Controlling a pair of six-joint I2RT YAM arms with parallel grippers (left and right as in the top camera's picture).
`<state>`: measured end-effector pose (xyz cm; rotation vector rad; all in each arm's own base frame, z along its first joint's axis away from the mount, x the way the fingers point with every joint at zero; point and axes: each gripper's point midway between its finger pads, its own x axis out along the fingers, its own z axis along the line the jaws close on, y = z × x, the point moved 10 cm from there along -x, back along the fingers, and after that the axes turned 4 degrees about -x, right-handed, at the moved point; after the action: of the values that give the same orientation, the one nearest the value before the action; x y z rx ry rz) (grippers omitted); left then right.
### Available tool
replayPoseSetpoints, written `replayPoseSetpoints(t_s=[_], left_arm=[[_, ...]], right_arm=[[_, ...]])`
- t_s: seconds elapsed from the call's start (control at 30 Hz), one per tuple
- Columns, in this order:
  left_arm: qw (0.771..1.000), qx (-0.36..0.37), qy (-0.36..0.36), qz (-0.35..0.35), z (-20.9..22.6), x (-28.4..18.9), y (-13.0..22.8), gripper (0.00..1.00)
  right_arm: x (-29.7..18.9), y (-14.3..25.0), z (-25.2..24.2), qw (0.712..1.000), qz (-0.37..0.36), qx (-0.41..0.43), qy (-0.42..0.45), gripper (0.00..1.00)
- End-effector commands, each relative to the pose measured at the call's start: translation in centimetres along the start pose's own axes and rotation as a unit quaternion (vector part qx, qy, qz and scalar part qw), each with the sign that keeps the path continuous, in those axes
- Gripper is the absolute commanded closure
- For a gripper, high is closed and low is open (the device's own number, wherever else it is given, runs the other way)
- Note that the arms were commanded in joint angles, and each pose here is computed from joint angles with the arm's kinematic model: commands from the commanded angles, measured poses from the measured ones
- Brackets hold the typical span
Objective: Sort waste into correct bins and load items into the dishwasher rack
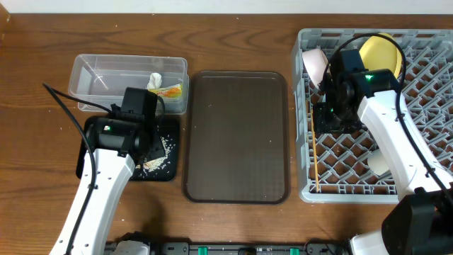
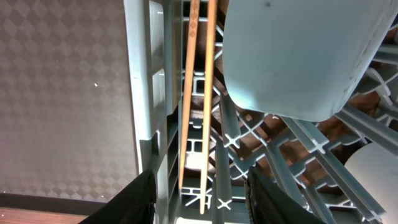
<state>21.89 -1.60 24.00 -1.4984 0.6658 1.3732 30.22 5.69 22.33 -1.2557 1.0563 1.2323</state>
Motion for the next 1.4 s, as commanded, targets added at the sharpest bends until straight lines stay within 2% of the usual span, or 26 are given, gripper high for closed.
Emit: replayPoseSetpoints(t_s=[0.0,0.03,0.13,0.23,0.33,0.4,0.57,0.73,0.83,0.93,1.03,1.1,1.2,1.27,1.37], left_arm=[[1.0,-0.007,0.0,0.008,0.0,0.2,0.1,0.35],[1.0,-0.007,0.007,0.011,-0.1,0.2,0.1,0.3],[0.999,0.003,0.034,0.013,-0.6,0.2,0.0,0.29],[0.996,0.038,0.076,-0.004,-1.5,0.1,-0.6,0.28],[0.987,0.08,0.141,-0.02,-2.7,-0.2,-1.3,0.27],[0.978,0.106,0.178,-0.036,-3.5,-0.5,-1.6,0.25],[0.976,0.12,0.18,-0.02,-3.6,-0.5,-1.1,0.17],[0.98,0.128,0.144,0.056,-2.3,-0.3,1.0,0.21],[0.98,0.128,0.143,0.058,-1.9,-0.7,1.6,0.22],[0.979,0.126,0.157,0.029,-1.1,-1.6,2.3,0.22],[0.975,0.124,0.181,-0.022,-0.2,-2.9,3.2,0.22],[0.966,0.141,0.205,-0.073,0.5,-4.0,4.1,0.23],[0.948,0.141,0.242,-0.152,1.6,-5.5,5.7,0.23],[0.935,0.134,0.262,-0.197,2.4,-6.3,6.6,0.12],[0.918,0.126,0.283,-0.249,3.5,-7.7,7.6,0.11]], right_arm=[[-0.1,-0.2,0.2,1.0,-0.01,0.005,-0.004,0.55],[-0.3,-0.3,0.2,1.0,-0.021,0.006,-0.005,0.55],[-1.7,-0.7,0.4,0.997,-0.072,0.003,-0.011,0.54],[-3.8,-1.1,0.4,0.99,-0.138,0.0,-0.018,0.49],[-5.5,-1.5,0.4,0.981,-0.193,-0.001,-0.022,0.35],[-6.2,-1.6,0.1,0.977,-0.214,-0.006,-0.021,0.32],[-6.4,-0.6,-0.8,0.981,-0.195,0.008,-0.015,0.28],[-7.2,0.8,-1.3,0.982,-0.183,0.042,-0.003,0.27],[-7.9,1.7,-1.3,0.98,-0.194,0.043,-0.004,0.26],[-8.2,3.2,-1.4,0.976,-0.213,0.053,-0.001,0.25],[-7.9,5.1,-1.5,0.969,-0.242,0.056,-0.003,0.19],[-7.5,6.7,-1.5,0.96,-0.276,0.052,-0.004,0.14],[-7.0,9.6,-1.7,0.938,-0.344,0.051,0.0,0.01],[-6.8,11.4,-2.0,0.923,-0.379,0.062,0.002,0.01],[-6.5,13.8,-2.2,0.909,-0.413,0.061,-0.002,0.01]])
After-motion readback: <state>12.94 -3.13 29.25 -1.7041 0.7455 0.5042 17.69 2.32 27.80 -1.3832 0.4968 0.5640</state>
